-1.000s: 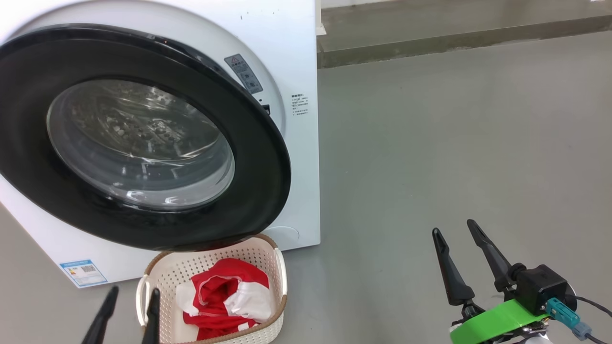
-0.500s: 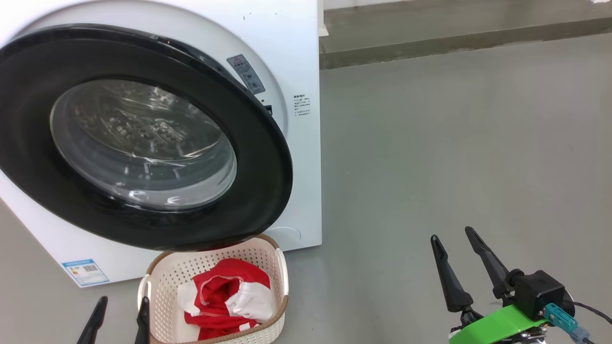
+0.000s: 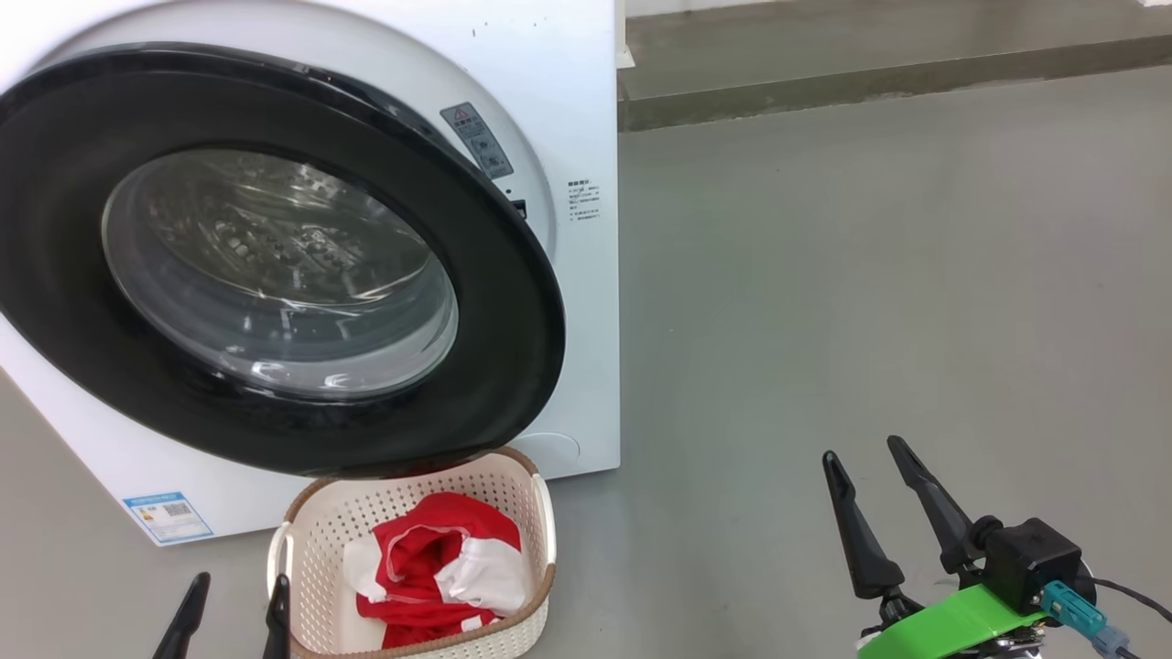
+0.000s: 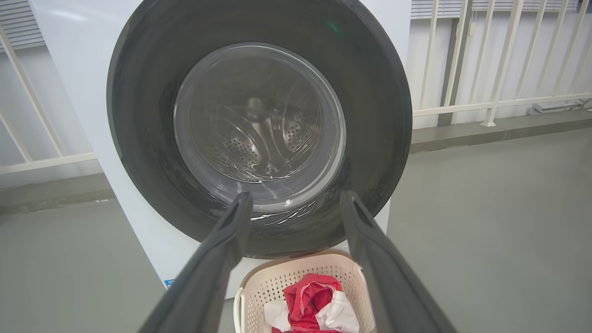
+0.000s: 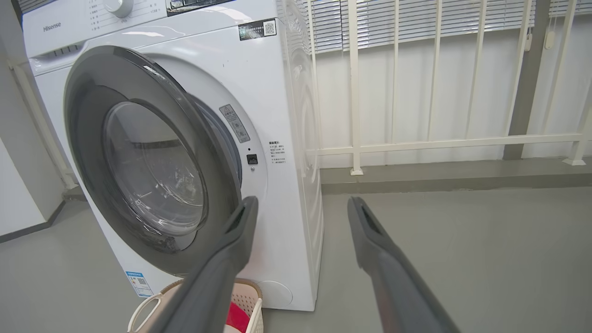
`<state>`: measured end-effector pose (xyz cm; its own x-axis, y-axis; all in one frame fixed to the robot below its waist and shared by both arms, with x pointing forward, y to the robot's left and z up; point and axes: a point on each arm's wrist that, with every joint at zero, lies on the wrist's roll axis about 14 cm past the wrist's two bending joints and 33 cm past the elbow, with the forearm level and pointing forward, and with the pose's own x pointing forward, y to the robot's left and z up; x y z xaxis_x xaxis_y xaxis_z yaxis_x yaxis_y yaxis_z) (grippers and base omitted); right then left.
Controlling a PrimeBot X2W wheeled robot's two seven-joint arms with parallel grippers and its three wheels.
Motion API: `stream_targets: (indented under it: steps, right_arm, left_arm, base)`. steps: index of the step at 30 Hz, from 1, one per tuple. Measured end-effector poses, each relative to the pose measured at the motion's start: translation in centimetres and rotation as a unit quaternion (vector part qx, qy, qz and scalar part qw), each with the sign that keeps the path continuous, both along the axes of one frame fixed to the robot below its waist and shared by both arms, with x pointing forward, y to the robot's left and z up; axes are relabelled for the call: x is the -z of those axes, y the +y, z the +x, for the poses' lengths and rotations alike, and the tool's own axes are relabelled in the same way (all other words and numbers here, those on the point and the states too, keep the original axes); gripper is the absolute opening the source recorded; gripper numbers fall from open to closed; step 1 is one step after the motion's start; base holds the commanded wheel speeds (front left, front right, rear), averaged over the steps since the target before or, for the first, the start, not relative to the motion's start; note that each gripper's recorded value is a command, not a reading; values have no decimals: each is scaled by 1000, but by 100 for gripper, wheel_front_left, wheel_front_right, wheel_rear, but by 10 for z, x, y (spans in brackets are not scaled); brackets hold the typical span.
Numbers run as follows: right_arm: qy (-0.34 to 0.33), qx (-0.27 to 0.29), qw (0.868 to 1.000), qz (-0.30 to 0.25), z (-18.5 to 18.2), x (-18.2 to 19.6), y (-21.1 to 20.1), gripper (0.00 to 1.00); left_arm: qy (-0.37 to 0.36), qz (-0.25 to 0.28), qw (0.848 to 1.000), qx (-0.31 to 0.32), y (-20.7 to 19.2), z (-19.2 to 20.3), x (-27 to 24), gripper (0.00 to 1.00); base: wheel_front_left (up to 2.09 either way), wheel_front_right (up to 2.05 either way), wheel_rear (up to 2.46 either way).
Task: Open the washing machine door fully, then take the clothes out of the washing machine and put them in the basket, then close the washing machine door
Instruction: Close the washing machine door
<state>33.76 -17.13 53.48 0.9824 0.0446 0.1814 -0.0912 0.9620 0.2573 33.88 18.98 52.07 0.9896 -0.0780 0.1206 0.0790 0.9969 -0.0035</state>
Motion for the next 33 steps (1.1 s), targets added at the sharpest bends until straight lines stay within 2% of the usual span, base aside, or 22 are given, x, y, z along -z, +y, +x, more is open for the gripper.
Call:
stream_targets:
  steps: [6, 7, 8, 9, 10, 21, 33]
  right_arm:
    - [7, -13, 1000, 2, 3, 4, 9, 100]
    - [9, -18, 1000, 1, 5, 5, 12, 91]
    - [11, -24, 1000, 0, 8, 6, 15, 40]
    - [12, -32, 999, -2, 11, 6, 20, 3]
    - [13, -40, 999, -5, 15, 5, 26, 0]
    - [46, -119, 992, -15, 58, 15, 76, 0]
    - [60, -234, 969, -56, 104, 4, 158, 0]
  left_arm:
    - [4, 3, 1000, -5, 1, -2, 3, 100]
    - [4, 2, 1000, -6, 1, -2, 3, 100]
    - [5, 1, 1000, -7, 2, -3, 4, 100]
    - [5, 0, 1000, -8, 2, -3, 4, 100]
    - [6, 0, 1000, -9, 2, -4, 4, 100]
    - [8, 2, 1000, -18, 8, -8, 6, 100]
    - [8, 6, 1000, -29, 17, -7, 5, 100]
  base:
    - [0, 0, 0]
    - [0, 0, 0]
    - [0, 0, 0]
    - [0, 0, 0]
    - [0, 0, 0]
    - [0, 0, 0]
    - [0, 0, 0]
